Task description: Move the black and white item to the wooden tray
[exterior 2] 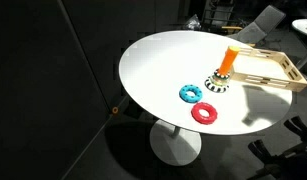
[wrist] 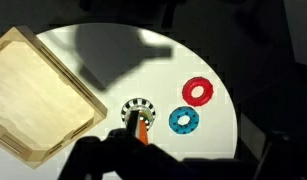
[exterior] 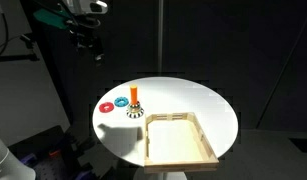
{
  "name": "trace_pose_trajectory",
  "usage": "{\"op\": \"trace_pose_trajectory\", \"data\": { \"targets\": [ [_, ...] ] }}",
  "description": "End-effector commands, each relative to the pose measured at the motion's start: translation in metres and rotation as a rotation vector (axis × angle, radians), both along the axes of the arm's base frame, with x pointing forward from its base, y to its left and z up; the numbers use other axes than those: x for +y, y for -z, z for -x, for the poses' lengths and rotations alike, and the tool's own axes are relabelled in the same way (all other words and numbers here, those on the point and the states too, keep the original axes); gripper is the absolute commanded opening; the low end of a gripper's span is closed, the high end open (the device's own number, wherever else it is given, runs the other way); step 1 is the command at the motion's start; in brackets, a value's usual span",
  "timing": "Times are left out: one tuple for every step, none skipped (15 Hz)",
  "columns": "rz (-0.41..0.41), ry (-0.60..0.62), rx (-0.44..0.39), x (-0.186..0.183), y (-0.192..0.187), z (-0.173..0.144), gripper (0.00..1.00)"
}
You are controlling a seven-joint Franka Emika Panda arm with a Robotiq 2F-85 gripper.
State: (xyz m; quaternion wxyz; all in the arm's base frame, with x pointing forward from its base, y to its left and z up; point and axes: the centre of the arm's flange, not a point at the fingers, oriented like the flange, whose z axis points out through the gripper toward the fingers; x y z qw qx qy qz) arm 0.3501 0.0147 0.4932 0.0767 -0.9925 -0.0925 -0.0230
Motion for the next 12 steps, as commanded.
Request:
{"op": "trace_pose_trajectory", "data": {
  "targets": [
    [0.0, 0.0, 0.0, 0.0, 0.0, 0.0, 1.0],
    [0.0, 0.0, 0.0, 0.0, 0.0, 0.0, 1.0],
    [0.0, 0.0, 0.0, 0.0, 0.0, 0.0, 1.0],
    [0.0, 0.0, 0.0, 0.0, 0.0, 0.0, 1.0],
    [0.003, 0.009, 0.006, -0.001, 0.001, -0.005, 1.0],
    [0.003, 0.015, 0.008, -0.001, 0.002, -0.01, 1.0],
    [0.008, 0.017, 0.01, -0.001, 0.003, -0.015, 1.0],
    [0.016, 0.022, 0.008, -0.001, 0.005, -0.022, 1.0],
    [0.018, 0.025, 0.006, -0.001, 0.006, -0.028, 1.0],
    [0.02, 0.028, 0.001, -0.001, 0.008, -0.037, 1.0],
    [0.02, 0.031, -0.001, -0.001, 0.01, -0.044, 1.0],
    [0.022, 0.036, -0.005, -0.001, 0.013, -0.054, 1.0]
  ]
}}
